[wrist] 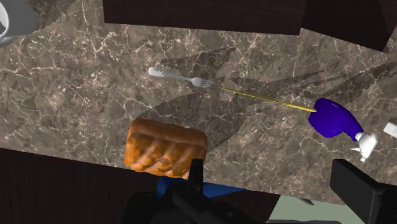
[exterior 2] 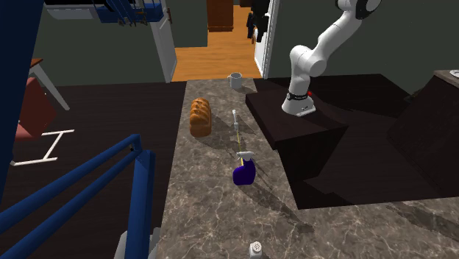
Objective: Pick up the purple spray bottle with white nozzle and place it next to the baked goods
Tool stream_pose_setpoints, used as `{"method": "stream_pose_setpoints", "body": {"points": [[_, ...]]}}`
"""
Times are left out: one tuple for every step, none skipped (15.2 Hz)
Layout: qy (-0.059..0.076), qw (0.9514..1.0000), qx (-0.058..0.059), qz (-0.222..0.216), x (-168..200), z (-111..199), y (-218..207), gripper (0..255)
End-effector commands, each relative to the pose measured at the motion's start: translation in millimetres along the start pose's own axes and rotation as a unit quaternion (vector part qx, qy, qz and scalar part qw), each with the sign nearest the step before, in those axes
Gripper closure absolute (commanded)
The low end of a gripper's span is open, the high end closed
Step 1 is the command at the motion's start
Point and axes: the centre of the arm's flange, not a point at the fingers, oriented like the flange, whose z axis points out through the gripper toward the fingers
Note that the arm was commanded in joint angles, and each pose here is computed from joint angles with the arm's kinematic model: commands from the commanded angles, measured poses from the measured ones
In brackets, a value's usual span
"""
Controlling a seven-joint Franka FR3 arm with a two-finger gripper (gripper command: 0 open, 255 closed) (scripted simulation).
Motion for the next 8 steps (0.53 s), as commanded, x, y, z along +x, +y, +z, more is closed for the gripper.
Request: {"method": "stream_pose_setpoints", "body": {"points": [[0.000,1.0000,0.000,0.000,0,0,0,0],[-0.002,1.0000,-0.002,0.002,3,8,-10,0],[-0.003,1.0000,-0.003,0.004,7,17,-21,0],[-0.005,1.0000,-0.005,0.006,10,25,-31,0],[-0.007,0.9999,-0.007,0.008,14,34,-41,0],[-0.008,0.9999,-0.009,0.010,17,42,-51,0],[-0.010,0.9998,-0.010,0.012,21,51,-61,0],[-0.012,0.9998,-0.012,0.014,24,59,-71,0]]}}
